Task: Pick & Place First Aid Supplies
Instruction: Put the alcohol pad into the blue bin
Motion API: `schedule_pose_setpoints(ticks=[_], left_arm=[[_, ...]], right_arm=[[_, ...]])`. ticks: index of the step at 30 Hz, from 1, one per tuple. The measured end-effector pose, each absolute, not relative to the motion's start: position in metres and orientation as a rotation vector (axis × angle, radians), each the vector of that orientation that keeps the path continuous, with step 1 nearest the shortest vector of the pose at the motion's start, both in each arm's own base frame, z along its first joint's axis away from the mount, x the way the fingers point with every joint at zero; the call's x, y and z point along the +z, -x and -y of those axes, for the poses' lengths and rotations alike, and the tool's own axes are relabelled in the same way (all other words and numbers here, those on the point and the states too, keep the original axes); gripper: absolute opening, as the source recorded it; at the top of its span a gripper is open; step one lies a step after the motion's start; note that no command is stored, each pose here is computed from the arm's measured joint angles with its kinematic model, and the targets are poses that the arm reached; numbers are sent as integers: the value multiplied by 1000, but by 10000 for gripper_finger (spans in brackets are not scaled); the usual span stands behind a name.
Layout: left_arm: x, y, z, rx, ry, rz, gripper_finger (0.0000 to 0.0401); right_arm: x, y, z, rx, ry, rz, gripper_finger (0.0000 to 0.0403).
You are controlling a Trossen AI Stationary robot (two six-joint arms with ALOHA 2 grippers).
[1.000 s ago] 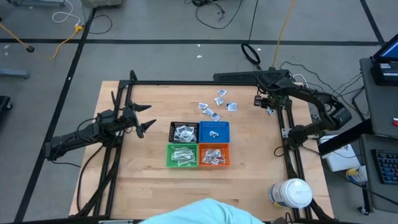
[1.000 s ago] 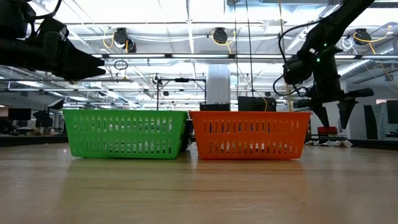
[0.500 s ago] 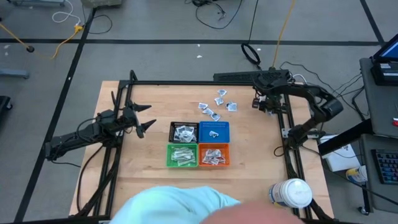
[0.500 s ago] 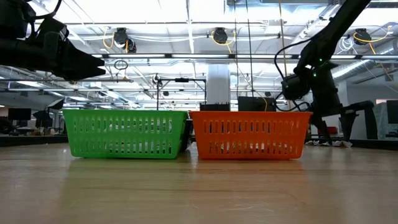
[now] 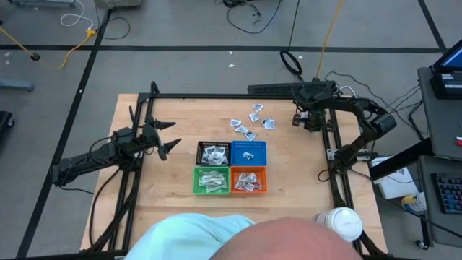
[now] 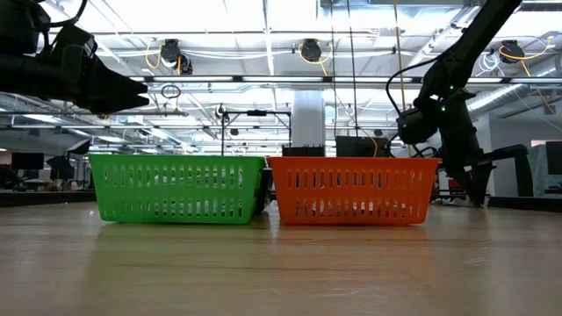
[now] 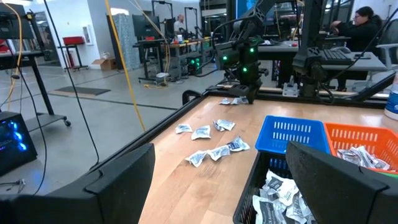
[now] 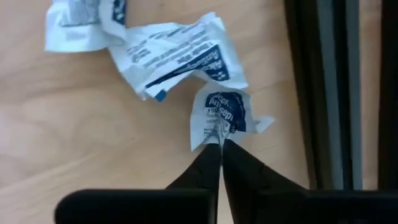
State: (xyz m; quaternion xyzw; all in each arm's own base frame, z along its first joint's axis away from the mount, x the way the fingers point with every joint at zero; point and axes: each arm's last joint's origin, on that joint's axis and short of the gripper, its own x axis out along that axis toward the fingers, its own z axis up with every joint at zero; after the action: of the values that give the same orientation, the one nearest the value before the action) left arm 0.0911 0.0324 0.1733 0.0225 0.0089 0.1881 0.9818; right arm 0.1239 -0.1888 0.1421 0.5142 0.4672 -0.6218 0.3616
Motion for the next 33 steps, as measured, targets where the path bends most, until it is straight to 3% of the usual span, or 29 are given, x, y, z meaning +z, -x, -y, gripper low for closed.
schedule_pose_setpoints(ticks=[10, 24, 33], left_arm=[[173, -91, -32, 379, -45, -18, 365], [173, -91, -32, 379, -45, -18, 365], [173, -91, -32, 379, -45, -18, 365]], right_arm=[[168, -126, 192, -1554, -1266, -1175, 1], [233, -146, 211, -1538, -1066, -1134, 0], [248, -171, 217, -1479, -980, -1121, 0]])
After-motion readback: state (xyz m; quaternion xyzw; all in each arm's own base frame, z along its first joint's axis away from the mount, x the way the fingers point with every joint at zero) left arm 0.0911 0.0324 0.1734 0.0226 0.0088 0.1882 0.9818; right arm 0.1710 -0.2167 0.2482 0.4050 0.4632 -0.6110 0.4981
